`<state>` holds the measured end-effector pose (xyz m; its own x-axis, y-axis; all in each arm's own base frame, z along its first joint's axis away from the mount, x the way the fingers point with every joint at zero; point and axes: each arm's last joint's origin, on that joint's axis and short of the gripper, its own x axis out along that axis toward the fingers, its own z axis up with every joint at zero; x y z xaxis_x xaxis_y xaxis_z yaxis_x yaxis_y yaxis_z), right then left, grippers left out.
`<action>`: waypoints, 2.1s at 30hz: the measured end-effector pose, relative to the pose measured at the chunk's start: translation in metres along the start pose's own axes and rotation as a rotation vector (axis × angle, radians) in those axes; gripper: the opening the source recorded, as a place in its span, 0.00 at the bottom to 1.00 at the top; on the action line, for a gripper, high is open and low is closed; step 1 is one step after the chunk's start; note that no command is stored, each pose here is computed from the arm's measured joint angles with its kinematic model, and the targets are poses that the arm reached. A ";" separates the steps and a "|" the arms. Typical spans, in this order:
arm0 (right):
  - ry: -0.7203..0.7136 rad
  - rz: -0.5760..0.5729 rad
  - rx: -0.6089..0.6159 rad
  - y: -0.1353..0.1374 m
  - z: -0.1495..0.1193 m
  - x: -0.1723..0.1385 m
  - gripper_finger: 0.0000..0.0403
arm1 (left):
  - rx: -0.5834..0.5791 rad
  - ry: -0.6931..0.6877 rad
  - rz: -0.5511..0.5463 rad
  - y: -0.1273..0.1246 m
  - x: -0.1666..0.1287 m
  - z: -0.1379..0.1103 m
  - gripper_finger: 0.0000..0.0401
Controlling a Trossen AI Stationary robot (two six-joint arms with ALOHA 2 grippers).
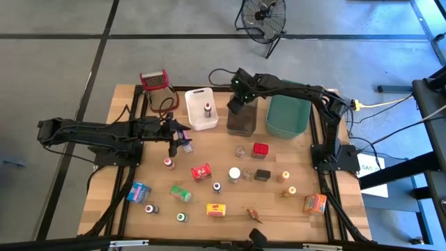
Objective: Pick & Place Kitchen Items
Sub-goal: Put the green spice bottle into the black bin
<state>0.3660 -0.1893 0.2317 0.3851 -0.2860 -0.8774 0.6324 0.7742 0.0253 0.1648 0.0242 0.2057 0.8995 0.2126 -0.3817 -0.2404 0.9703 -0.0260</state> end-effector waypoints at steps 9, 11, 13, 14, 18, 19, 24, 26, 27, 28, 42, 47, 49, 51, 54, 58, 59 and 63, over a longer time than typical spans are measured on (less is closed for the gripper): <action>-0.006 0.010 0.063 0.001 0.001 0.001 0.52 | -0.001 0.000 0.000 0.000 0.000 0.000 0.57; -0.013 0.013 0.065 0.000 0.002 0.001 0.52 | -0.001 0.000 -0.003 0.000 0.000 0.000 0.57; -0.009 0.012 0.064 0.000 0.001 0.002 0.50 | -0.001 0.001 -0.008 0.000 0.000 0.000 0.58; -0.008 0.009 0.063 0.000 0.001 0.004 0.49 | -0.001 0.001 -0.008 0.000 0.000 0.000 0.58; 0.021 -0.004 0.062 -0.002 -0.001 0.013 0.49 | -0.001 0.011 -0.008 0.000 0.000 -0.001 0.58; 0.029 -0.007 0.061 -0.003 -0.002 0.016 0.50 | -0.005 0.013 -0.008 0.000 0.000 -0.001 0.57; 0.081 0.012 0.014 -0.002 -0.007 0.037 0.51 | -0.014 0.018 -0.009 0.000 0.000 -0.002 0.58; 0.069 0.021 -0.011 -0.001 -0.005 0.041 0.51 | -0.014 0.019 -0.009 0.000 0.000 -0.002 0.58; 0.067 0.019 -0.023 -0.001 -0.005 0.042 0.50 | -0.014 0.019 -0.009 0.000 0.000 -0.002 0.58; 0.069 0.019 -0.037 -0.001 -0.005 0.044 0.50 | -0.014 0.019 -0.009 0.000 0.000 -0.002 0.58; 0.086 0.026 -0.155 -0.001 -0.008 0.047 0.55 | -0.006 0.022 -0.008 0.000 0.000 -0.002 0.57; 0.106 0.032 -0.162 0.000 -0.010 0.049 0.56 | -0.006 0.022 -0.008 0.000 0.000 -0.002 0.58; 0.107 0.060 -0.176 0.001 -0.010 0.049 0.56 | -0.006 0.022 -0.008 0.000 0.000 -0.002 0.58; 0.103 0.084 -0.185 0.003 -0.010 0.049 0.58 | -0.006 0.022 -0.008 0.000 0.000 -0.002 0.57; 0.104 0.091 -0.210 0.004 -0.011 0.049 0.63 | -0.006 0.022 -0.008 0.000 0.000 -0.002 0.58; 0.107 0.032 -0.207 0.002 -0.011 0.049 0.72 | -0.006 0.022 -0.008 0.000 0.000 -0.002 0.58; 0.108 0.027 -0.199 0.002 -0.011 0.049 0.75 | -0.006 0.022 -0.008 0.000 0.000 -0.002 0.58; 0.118 0.028 -0.199 0.004 -0.012 0.048 0.81 | -0.004 0.022 -0.008 0.000 0.000 -0.002 0.58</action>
<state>0.3789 -0.1927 0.1840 0.3120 -0.2040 -0.9279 0.4732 0.8803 -0.0344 0.1641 0.0238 0.2037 0.8931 0.2018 -0.4020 -0.2344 0.9716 -0.0330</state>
